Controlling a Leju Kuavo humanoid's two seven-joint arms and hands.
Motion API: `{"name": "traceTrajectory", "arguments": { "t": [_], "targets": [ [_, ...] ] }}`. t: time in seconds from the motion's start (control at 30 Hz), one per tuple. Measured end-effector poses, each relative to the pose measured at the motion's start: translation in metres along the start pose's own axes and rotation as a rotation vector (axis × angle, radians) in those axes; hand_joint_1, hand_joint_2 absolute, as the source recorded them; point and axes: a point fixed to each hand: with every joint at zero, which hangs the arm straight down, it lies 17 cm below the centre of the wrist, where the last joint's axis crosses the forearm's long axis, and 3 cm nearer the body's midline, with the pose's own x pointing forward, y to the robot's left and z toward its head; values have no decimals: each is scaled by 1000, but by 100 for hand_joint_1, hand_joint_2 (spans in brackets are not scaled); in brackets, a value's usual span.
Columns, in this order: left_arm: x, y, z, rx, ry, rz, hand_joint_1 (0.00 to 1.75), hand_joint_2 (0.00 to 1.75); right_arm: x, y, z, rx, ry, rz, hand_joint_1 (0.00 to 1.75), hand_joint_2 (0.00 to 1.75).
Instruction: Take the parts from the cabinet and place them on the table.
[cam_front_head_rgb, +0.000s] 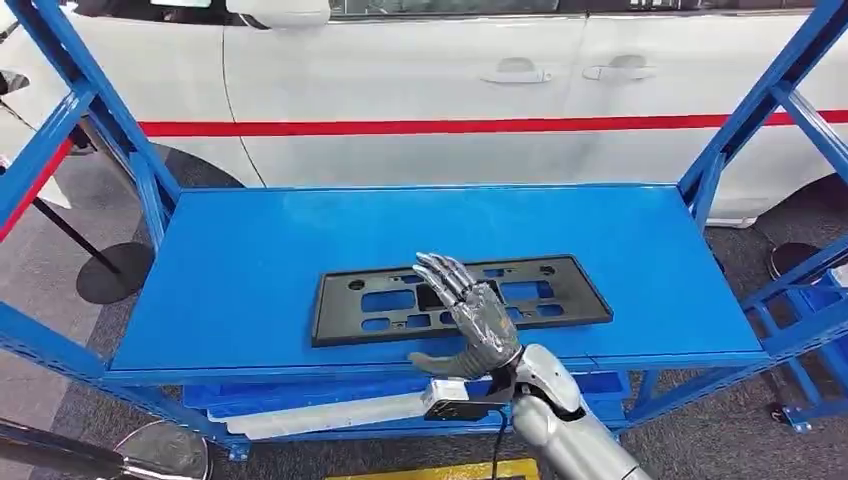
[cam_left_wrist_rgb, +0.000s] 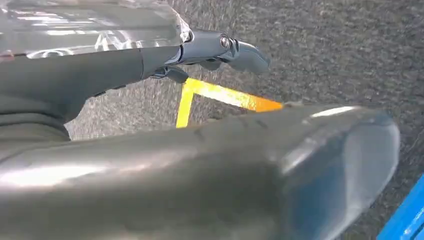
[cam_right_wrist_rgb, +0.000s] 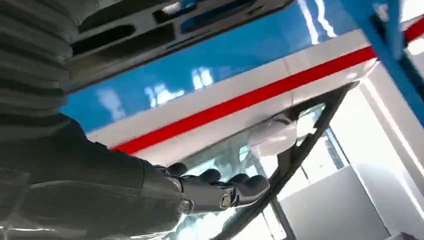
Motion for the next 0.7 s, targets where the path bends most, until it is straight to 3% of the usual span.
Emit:
{"name": "traceTrajectory", "arguments": {
  "t": [0.1, 0.7],
  "targets": [
    [1, 1, 0, 4, 0, 7, 0, 0, -1, 6, 1, 20, -22, 138, 0, 175],
    [1, 4, 0, 5, -5, 23, 0, 0, -10, 33, 10, 101, -46, 265, 0, 175]
  ]
}}
